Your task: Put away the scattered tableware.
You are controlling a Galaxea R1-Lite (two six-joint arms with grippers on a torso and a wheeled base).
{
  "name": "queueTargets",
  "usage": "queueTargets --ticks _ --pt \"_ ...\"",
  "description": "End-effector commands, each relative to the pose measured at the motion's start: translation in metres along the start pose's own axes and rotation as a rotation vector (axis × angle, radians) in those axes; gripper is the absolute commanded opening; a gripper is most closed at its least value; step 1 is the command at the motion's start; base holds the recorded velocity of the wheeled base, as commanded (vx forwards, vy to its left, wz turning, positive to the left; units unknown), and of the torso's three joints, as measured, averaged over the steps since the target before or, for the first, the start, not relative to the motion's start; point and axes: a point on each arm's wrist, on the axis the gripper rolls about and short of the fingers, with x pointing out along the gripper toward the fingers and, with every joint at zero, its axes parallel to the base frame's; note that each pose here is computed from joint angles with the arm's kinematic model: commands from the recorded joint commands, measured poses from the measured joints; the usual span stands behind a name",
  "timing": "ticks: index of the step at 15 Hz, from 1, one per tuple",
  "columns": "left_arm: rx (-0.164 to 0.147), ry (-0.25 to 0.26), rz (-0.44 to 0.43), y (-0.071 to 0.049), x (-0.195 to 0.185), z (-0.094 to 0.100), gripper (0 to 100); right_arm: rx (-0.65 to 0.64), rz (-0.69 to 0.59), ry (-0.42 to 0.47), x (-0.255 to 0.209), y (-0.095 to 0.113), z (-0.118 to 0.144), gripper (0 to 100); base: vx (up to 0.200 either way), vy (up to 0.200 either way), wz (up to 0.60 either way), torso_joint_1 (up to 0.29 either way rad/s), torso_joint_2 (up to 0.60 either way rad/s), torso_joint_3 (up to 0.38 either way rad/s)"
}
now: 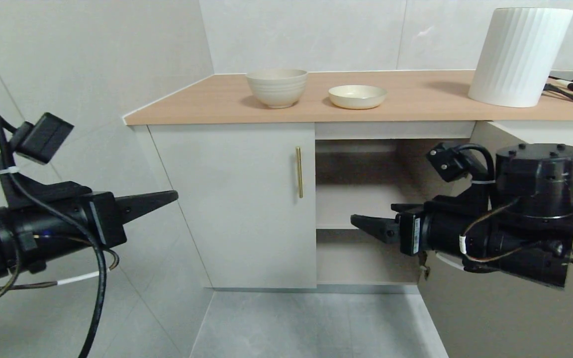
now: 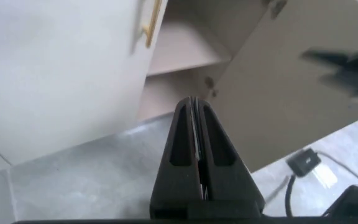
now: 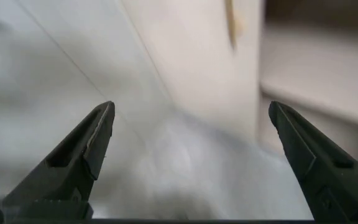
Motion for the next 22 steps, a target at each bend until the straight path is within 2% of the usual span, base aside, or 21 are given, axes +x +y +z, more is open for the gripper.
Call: queueTargets --ticks 1,2,3,8,12,22 --pt "0.028 -0.063 -0.010 -0.009 -0.017 0.009 0 -0.057 -0.056 0.018 -0.007 -0.006 0.036 100 0.000 0.000 0.00 0.000 0.00 0.000" --pt "0.028 -0.065 -0.009 -0.009 -0.017 0.010 0 -0.061 -0.058 0.019 -0.009 -0.006 0.039 100 0.000 0.000 0.00 0.000 0.00 0.000" --pt "0.028 -0.065 -0.010 -0.009 -0.017 0.010 100 -0.051 -0.068 0.011 -0.013 -0.008 0.041 100 0.000 0.000 0.00 0.000 0.00 0.000" --pt "0.036 -0.090 -0.008 -0.008 -0.012 0.015 100 -0.051 -0.072 -0.059 -0.050 -0.003 0.052 100 0.000 0.000 0.00 0.000 0.00 0.000" --pt "0.044 -0.105 -0.010 -0.009 -0.016 0.017 100 0.004 -0.085 -0.051 -0.059 -0.001 0.058 100 0.000 0.000 0.00 0.000 0.00 0.000" --pt "0.045 -0.119 0.010 -0.009 -0.015 0.019 100 0.009 -0.053 -0.034 -0.067 0.002 0.062 100 0.020 0.000 0.00 0.000 0.00 0.000"
